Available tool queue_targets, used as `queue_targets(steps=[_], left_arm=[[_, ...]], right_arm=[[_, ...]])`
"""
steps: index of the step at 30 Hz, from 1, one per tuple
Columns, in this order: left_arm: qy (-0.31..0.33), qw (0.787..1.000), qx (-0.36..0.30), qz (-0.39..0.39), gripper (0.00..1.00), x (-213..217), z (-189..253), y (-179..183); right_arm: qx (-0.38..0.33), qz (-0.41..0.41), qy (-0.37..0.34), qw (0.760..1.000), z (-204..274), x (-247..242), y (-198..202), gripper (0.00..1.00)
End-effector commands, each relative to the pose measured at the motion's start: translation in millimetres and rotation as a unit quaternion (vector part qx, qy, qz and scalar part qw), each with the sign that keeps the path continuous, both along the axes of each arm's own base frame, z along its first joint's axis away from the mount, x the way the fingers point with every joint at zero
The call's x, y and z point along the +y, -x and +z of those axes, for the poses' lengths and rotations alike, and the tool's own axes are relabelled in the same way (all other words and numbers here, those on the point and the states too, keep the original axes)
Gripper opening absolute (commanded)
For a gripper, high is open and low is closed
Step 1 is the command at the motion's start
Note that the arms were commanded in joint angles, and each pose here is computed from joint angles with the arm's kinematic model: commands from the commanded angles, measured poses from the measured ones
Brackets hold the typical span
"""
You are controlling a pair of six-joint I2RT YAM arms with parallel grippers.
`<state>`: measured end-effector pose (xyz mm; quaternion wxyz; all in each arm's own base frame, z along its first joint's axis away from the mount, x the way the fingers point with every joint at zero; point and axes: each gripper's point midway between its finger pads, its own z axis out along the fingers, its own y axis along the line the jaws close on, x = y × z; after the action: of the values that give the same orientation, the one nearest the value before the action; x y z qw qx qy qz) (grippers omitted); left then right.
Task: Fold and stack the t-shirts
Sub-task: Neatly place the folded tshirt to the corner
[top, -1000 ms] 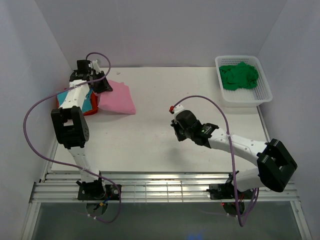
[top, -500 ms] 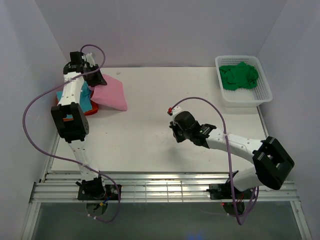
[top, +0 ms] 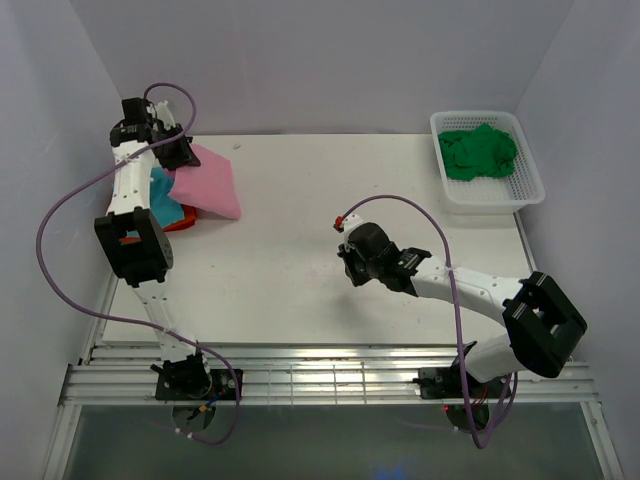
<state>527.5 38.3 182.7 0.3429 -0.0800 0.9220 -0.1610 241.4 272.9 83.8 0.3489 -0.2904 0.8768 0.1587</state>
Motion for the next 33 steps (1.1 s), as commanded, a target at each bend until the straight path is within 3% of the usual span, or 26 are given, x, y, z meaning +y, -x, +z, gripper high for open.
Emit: queue_targets(steps=[1,33], left_arm=[[-0.006,0.997,-0.071,0.003,0.0,12,61,-1],[0.047,0.984,-0.145,0.091,0.0,120,119,20]], right_arm=[[-0.004,0.01,-0.007,1.0,-2,5,0,0.09],[0.013,0.03,-0.006,0.999,-7,6,8,0.09]])
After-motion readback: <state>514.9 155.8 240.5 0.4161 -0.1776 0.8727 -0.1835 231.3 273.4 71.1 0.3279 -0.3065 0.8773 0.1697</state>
